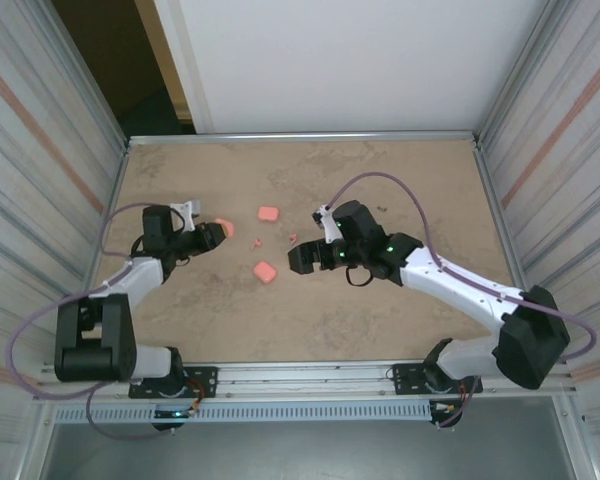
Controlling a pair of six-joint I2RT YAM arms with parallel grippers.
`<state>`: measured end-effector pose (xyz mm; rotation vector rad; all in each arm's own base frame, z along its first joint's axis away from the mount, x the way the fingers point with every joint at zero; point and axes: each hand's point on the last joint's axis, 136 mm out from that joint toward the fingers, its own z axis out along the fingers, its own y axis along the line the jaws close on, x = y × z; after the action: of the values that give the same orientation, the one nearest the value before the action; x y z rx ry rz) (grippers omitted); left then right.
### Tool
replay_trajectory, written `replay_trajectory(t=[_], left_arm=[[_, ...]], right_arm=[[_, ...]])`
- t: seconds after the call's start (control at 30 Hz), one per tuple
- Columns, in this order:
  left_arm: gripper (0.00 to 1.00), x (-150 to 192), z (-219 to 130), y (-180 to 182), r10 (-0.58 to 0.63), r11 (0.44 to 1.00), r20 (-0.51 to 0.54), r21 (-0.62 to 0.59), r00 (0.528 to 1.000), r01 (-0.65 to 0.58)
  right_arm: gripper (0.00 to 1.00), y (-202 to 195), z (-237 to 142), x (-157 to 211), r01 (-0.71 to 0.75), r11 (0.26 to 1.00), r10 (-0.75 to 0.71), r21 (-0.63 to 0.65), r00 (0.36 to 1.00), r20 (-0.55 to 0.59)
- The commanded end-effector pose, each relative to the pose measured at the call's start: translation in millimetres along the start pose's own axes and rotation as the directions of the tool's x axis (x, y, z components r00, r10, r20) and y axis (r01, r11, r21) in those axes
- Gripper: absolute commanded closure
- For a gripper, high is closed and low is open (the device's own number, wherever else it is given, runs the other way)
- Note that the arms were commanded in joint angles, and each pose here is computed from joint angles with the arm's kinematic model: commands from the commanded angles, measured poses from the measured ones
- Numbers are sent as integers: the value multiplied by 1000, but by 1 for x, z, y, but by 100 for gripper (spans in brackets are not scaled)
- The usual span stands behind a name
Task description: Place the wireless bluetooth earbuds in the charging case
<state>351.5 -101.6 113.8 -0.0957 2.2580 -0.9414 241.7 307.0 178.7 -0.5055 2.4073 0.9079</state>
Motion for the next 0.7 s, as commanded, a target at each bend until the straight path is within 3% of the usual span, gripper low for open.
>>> replay_trajectory(t=[0.0,0.33,0.67], left_arm=[[100,-10,9,0,24,999,-29,31,999,-23],[92,-12,47,19,-23,997,-132,65,991,32],[88,-1,71,37,-80,994,-200,55,977,92]], right_arm=[[5,-6,10,5,44,996,-41,81,998,-42],[6,-6,57,24,149,974,-118,169,976,-183],[13,2,93,37,191,970,-146,149,952,-268]])
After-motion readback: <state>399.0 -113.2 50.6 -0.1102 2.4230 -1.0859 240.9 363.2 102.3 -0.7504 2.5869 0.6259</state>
